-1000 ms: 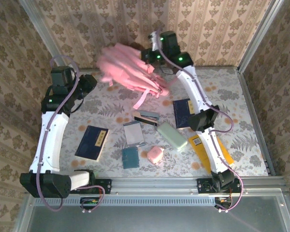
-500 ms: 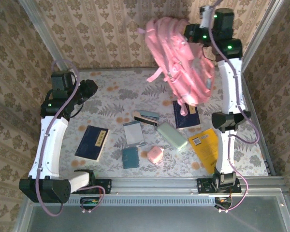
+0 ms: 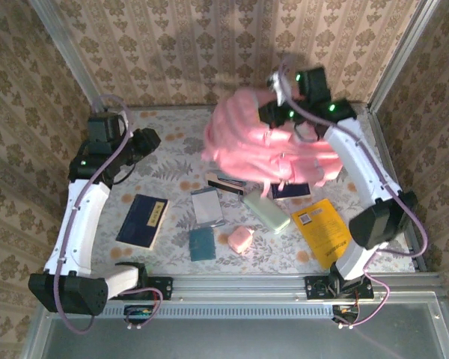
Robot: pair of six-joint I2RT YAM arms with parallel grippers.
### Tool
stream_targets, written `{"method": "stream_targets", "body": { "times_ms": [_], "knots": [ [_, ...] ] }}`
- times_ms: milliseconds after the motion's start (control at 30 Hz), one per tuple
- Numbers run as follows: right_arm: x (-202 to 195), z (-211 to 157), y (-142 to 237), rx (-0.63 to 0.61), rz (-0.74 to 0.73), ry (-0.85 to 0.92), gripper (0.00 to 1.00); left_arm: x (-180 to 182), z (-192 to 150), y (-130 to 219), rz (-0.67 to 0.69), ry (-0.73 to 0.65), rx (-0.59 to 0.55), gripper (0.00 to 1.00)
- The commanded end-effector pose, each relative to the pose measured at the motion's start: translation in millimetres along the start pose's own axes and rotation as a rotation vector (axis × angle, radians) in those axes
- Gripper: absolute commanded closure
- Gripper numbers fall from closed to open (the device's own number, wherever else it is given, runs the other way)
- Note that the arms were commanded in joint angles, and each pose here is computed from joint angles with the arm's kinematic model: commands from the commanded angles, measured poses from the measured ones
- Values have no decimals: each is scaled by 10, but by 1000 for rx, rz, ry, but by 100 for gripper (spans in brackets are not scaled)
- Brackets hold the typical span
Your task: Pack the student bag
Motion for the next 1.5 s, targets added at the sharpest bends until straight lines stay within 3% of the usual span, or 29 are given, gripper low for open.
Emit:
{"method": "stream_targets", "body": {
  "times_ms": [0,167,267,400,500,667,833,967,1267,1333,1467],
  "knots": [
    [-310,99,117,-339,-178,-197,100,-17,-198,38,-29,-53,44,67],
    [-462,-420,-423,-251,-290,-508,100,5,-411,-30,-22,-74,96,66],
    [-572,-524,-557,-278,-325,-690,100,-40,-492,-32,-4,-119,109,65],
    [-578,-362,-613,-327,-316,-782,100,-139,-603,-22,20,-207,129,64],
    [-556,-237,-643,-297,-344,-838,100,-225,-716,-79,51,-303,157,63],
    [-466,8,-653,-297,-285,-873,100,-409,-1149,-371,76,-535,276,61],
    [-402,164,-588,-299,-245,-889,100,-622,-1699,-762,-3,-749,349,58],
    [-368,237,-584,-292,-216,-901,100,-707,-1944,-1110,-72,-723,396,55],
    [-363,345,-559,-294,-140,-948,100,-575,-2222,-1621,-53,-747,407,50],
    [-406,353,-543,-297,-125,-965,100,-549,-2254,-1655,-100,-696,408,32],
    [-448,384,-482,-307,-110,-988,100,-472,-2228,-1687,-174,-577,394,29]
  ]
}}
Point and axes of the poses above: each hand's point on the last joint's axis, 136 mm out from that joint toward the fingers, its own y axis back along the fingers, its own x axis along the line the jaws close on, z = x × y, the point moved 3 cm from there along y, back along the fingers, and after that the axes turned 11 degrees about y, right-handed, at the moved point
